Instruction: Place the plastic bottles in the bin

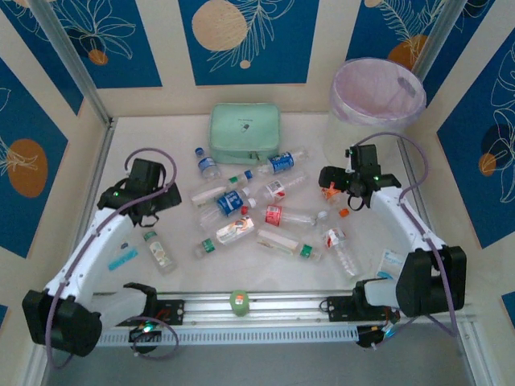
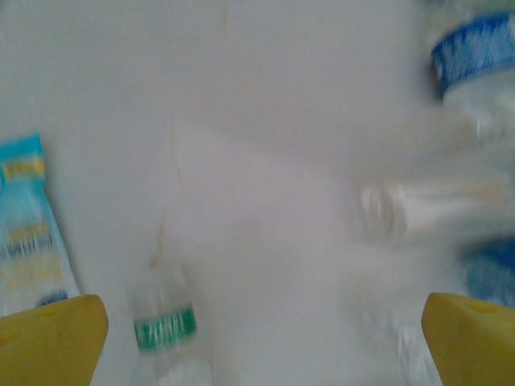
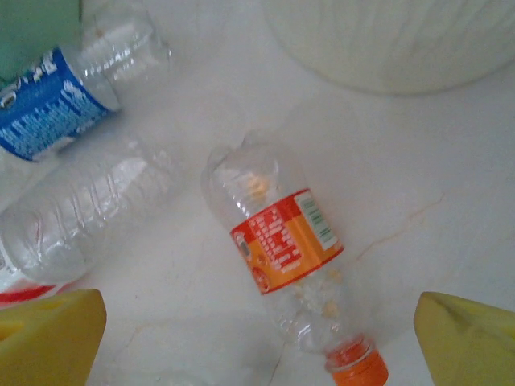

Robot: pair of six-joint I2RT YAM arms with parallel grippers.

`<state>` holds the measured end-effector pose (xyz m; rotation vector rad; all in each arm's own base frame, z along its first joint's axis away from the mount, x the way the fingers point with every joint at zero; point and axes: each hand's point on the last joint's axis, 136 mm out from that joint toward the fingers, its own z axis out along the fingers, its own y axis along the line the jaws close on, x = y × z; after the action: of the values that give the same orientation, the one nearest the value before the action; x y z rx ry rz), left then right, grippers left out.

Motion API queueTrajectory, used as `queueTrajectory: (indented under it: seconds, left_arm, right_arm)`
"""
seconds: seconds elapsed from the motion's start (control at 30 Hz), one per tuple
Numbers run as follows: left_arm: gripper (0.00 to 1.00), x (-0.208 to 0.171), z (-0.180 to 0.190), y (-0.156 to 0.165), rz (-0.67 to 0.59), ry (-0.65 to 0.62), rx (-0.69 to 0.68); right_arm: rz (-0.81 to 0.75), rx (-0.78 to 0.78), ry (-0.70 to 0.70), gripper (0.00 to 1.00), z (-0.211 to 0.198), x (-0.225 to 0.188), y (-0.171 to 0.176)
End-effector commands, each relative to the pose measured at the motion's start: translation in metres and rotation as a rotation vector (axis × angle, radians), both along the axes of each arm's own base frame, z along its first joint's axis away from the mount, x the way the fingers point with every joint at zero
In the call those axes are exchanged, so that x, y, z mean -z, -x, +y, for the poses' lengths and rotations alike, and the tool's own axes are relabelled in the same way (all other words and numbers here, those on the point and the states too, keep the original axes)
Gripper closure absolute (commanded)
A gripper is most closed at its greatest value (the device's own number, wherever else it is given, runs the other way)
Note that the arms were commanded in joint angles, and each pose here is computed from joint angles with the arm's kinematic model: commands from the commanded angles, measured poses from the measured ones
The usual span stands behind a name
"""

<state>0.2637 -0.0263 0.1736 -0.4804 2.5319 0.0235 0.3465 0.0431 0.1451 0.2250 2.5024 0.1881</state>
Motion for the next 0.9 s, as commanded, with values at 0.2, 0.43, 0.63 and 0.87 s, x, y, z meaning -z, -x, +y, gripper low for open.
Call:
queueTrajectory:
  seconds: [0.2, 0.43, 0.63, 0.87]
  left_arm:
    - [0.0, 0.047, 0.012, 0.108, 0.295, 0.064, -0.229]
    - [0.0, 0.104, -0.008, 0.114, 0.371, 0.178, -0.263]
    - [0.12, 0.126, -0.018, 0.111, 0.392, 0.23, -0.273]
    - [0.36, 0.123, -0.023, 0.103, 0.376, 0.251, -0.261]
  right_arm:
    - [0.053, -0.048, -0.081, 0.01, 0.016, -0.018, -0.002]
    - [0.047, -0.056, -0.081, 0.01, 0.017, -0.023, -0.003]
    - [0.029, -0.053, -0.1, 0.01, 0.017, -0.031, 0.0]
    - [0.001, -0.052, -0.15, 0.01, 0.02, -0.045, 0.003]
